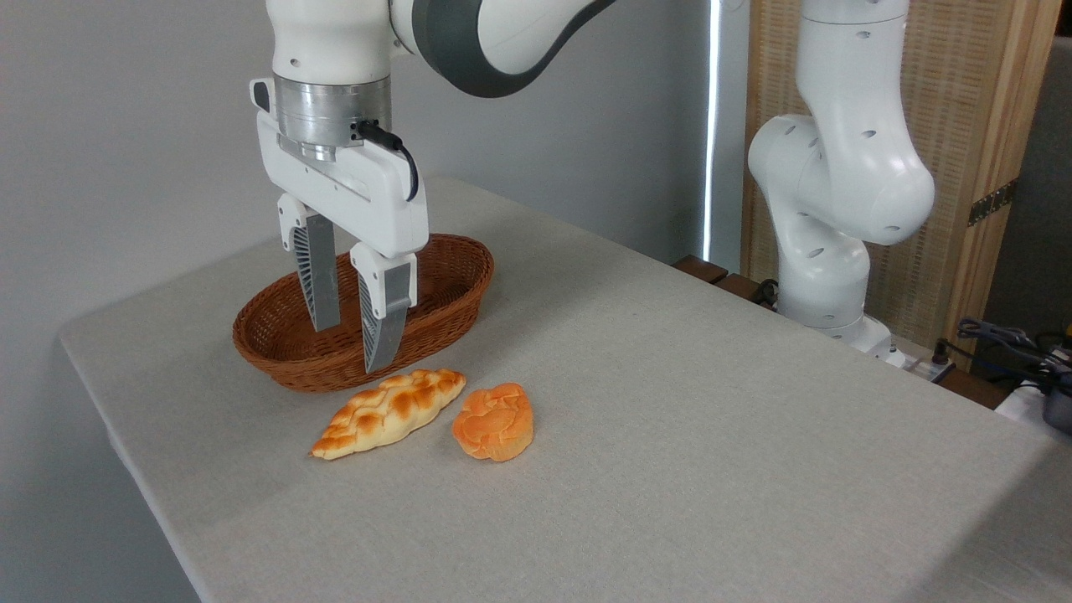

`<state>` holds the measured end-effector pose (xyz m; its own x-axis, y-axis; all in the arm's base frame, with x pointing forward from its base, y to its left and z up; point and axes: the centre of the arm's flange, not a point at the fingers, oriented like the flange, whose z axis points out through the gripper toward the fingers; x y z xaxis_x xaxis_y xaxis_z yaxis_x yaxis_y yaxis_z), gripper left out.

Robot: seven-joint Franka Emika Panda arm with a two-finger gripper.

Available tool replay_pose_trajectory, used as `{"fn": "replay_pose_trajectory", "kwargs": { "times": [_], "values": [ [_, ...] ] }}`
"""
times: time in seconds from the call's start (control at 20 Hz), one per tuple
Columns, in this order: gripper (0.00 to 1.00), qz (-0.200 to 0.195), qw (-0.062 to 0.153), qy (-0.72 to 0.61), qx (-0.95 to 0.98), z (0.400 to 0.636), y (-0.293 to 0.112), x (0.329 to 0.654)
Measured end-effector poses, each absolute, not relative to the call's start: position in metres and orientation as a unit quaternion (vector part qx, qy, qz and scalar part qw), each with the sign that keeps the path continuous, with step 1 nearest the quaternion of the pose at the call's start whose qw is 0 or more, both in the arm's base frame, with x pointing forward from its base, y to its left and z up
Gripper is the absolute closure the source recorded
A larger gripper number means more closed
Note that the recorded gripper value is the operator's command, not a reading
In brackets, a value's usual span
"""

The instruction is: Put bread into the basket

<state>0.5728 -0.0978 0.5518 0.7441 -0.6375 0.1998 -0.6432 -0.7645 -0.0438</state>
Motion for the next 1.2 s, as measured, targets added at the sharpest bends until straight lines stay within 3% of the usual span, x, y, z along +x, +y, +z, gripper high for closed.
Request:
{"fn": "replay_pose_trajectory", "kwargs": {
  "times": [1.2],
  "values": [
    [0.00,0.100,0.015,-0.348,0.932,0.5493,-0.1048,0.5724]
  ]
}}
